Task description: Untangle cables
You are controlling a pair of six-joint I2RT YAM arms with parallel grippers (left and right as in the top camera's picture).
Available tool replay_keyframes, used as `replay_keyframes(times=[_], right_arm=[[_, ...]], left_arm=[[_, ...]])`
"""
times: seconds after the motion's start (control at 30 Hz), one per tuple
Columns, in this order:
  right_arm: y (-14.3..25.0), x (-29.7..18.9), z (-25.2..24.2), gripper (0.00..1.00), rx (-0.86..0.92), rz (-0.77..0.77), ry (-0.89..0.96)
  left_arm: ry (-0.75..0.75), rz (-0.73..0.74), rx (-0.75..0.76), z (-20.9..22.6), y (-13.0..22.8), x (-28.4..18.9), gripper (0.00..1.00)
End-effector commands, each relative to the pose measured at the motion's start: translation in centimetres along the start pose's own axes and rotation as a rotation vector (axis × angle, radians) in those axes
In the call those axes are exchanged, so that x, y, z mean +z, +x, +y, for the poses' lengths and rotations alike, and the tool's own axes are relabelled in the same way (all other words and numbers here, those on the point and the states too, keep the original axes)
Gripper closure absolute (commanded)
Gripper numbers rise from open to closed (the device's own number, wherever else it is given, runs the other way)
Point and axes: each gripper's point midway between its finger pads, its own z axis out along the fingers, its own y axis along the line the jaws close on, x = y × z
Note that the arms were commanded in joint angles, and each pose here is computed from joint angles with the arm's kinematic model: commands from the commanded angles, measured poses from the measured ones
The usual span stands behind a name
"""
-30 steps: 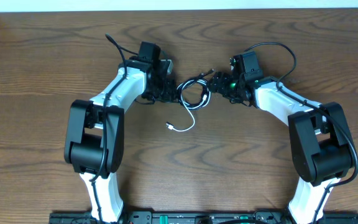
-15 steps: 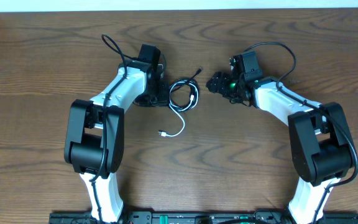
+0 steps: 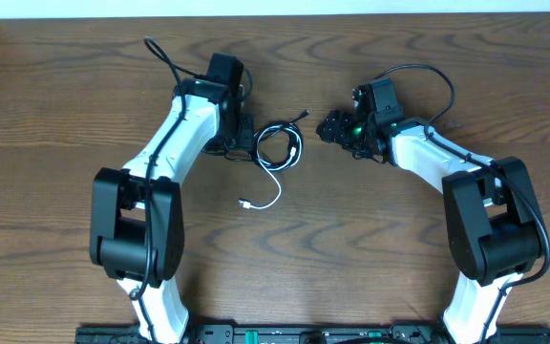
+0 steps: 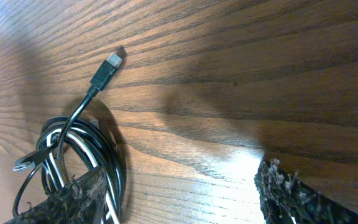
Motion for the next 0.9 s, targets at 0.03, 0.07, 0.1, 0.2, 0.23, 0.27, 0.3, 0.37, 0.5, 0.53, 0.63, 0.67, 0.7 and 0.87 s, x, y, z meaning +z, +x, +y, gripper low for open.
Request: replay_keyframes(times=[0.03, 0.07, 0.1, 0.2, 0.23, 0.27, 0.3, 0.37, 0.5, 0.53, 0.63, 0.67, 0.7, 0.87], right_arm=[[1.2, 1.0, -1.1, 0.25, -0.028, 0.020, 0.040], [1.2, 1.0, -1.1, 0.25, -0.036, 0.021, 0.039], [1.2, 1.0, -1.1, 0.25, -0.036, 0.021, 0.039], [1.2, 1.0, -1.1, 0.25, -0.036, 0.021, 0.039], [1.2, 1.0, -1.1, 0.25, -0.036, 0.021, 0.039], [1.2, 1.0, -1.1, 0.25, -0.036, 0.021, 0.040], [1.2, 1.0, -1.1, 0.25, -0.036, 0.021, 0.040], [1.2, 1.0, -1.1, 0.25, -0.036, 0.021, 0.040], [1.2, 1.0, -1.1, 0.25, -0.040, 0.021, 0.040], [1.2, 1.0, -1.1, 0.25, -0.043, 0.021, 0.040], [1.2, 1.0, -1.1, 0.25, -0.043, 0.021, 0.040], [1.2, 1.0, -1.1, 0.25, -0.043, 0.021, 0.040], [1.2, 1.0, -1.1, 0.25, -0.043, 0.022, 0.040], [1.2, 1.0, -1.1, 0.25, -0.047, 0.021, 0.039]], left_arm=[[-0.143, -0.043, -0.011, 2.5, -0.9, -1.0, 0.44], [-0.194, -0.041, -0.011, 3.4, -0.8, -0.9, 0.44], [-0.205, -0.036, -0.011, 3.6, -0.7, -0.8, 0.43], [-0.222, 0.034, -0.043, 4.0, 0.6, 0.8, 0.43], [-0.216, 0.045, -0.044, 4.0, 0.8, 1.1, 0.43], [-0.201, 0.060, -0.044, 3.7, 1.0, 1.5, 0.43], [-0.180, 0.073, -0.045, 3.4, 1.2, 1.8, 0.43], [-0.103, 0.097, -0.050, 2.0, 1.6, 2.2, 0.44], [-0.087, 0.110, -0.054, 1.8, 1.9, 2.4, 0.44], [-0.091, 0.116, -0.066, 1.9, 2.1, 2.6, 0.44], [-0.101, 0.138, -0.081, 2.2, 2.6, 3.3, 0.45], [-0.105, 0.146, -0.080, 2.3, 2.8, 3.5, 0.47], [-0.109, 0.154, -0.080, 2.3, 2.9, 4.0, 0.51], [-0.112, 0.169, -0.080, 2.4, 3.1, 5.1, 0.60]])
